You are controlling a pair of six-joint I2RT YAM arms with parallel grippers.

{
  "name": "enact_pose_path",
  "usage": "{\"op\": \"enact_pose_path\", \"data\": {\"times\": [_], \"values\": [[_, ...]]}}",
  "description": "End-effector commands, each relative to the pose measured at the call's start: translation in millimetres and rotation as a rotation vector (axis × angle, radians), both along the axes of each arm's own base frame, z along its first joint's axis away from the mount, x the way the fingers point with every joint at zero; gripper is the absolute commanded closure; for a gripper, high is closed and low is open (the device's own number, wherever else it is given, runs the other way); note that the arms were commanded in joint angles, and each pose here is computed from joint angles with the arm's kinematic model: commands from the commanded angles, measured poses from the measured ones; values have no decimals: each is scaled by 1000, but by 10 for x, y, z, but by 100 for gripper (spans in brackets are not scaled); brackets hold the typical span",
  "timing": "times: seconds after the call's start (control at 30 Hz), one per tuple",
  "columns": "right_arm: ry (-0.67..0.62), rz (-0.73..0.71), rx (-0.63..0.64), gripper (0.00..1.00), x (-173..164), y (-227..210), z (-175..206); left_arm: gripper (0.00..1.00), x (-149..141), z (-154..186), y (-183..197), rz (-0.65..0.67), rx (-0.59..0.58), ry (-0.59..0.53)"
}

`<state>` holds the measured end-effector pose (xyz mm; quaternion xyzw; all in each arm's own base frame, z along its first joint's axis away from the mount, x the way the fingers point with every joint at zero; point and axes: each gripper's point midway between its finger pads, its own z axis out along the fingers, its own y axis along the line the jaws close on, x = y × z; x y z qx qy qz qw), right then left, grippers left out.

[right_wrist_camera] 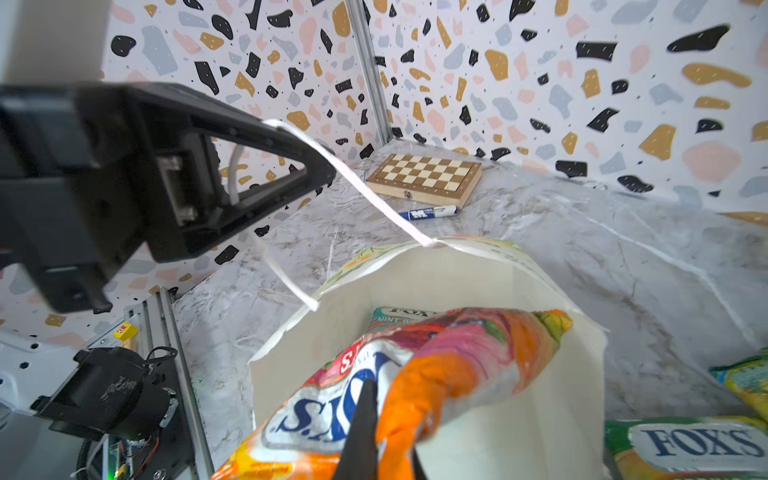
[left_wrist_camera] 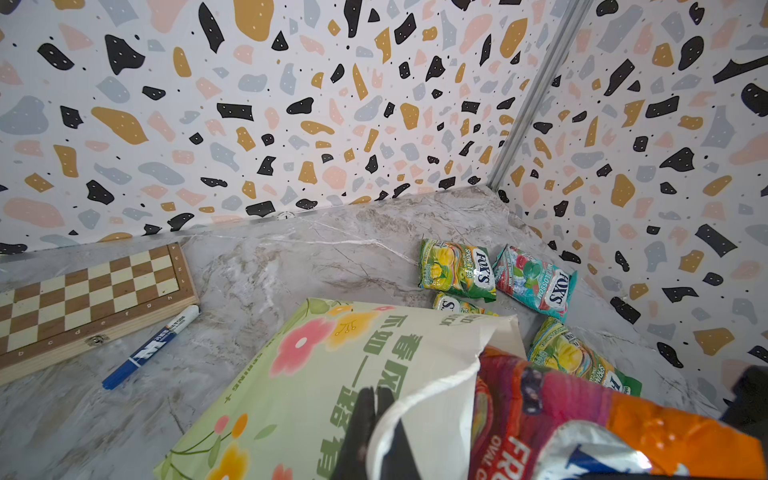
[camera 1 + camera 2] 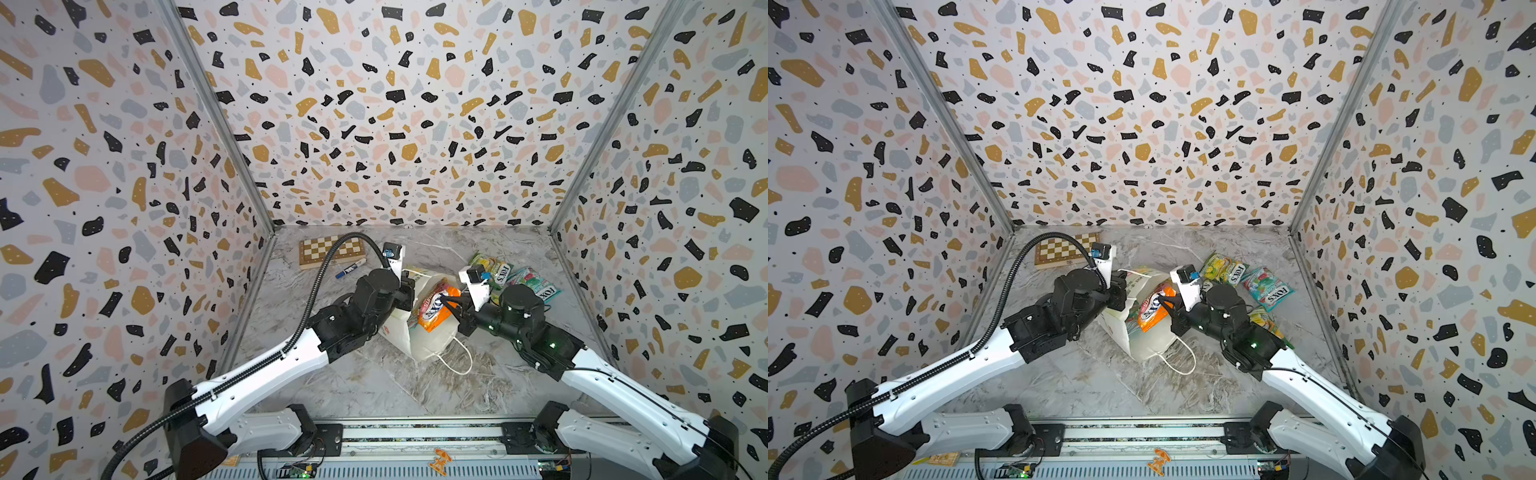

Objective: Take the snacks out of the paper bag
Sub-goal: Pick up the snack from the paper bag.

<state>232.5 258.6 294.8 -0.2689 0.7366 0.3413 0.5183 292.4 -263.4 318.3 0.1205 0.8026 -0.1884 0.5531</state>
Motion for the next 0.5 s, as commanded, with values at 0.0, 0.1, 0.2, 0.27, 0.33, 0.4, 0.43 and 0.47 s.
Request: {"op": "enact_pose_path", "data": {"times": [0.0, 0.1, 0.2, 0.27, 0.33, 0.4, 0.43, 0.47], "values": [[-131, -79, 25, 100, 2, -226, 394, 100, 13, 130, -7, 9, -33, -31], [-159, -114, 42, 100, -39, -364, 578, 100, 3, 136, 1, 8, -36, -34], [-188, -147, 55, 100, -75, -491, 743, 100, 2, 149, 13, 12, -39, -38], [-204, -181, 60, 100, -78, -589, 819, 100, 1, 150, 14, 12, -39, -38], [-218, -226, 70, 100, -73, -701, 877, 100, 0, 135, 16, 13, -36, -35], [-230, -254, 82, 100, -80, -792, 925, 100, 0, 123, 19, 14, -34, -32], [-233, -279, 85, 100, -69, -850, 933, 100, -1, 123, 20, 14, -34, -32], [-233, -297, 81, 100, -57, -891, 929, 100, 0, 125, 22, 14, -35, -33]]}}
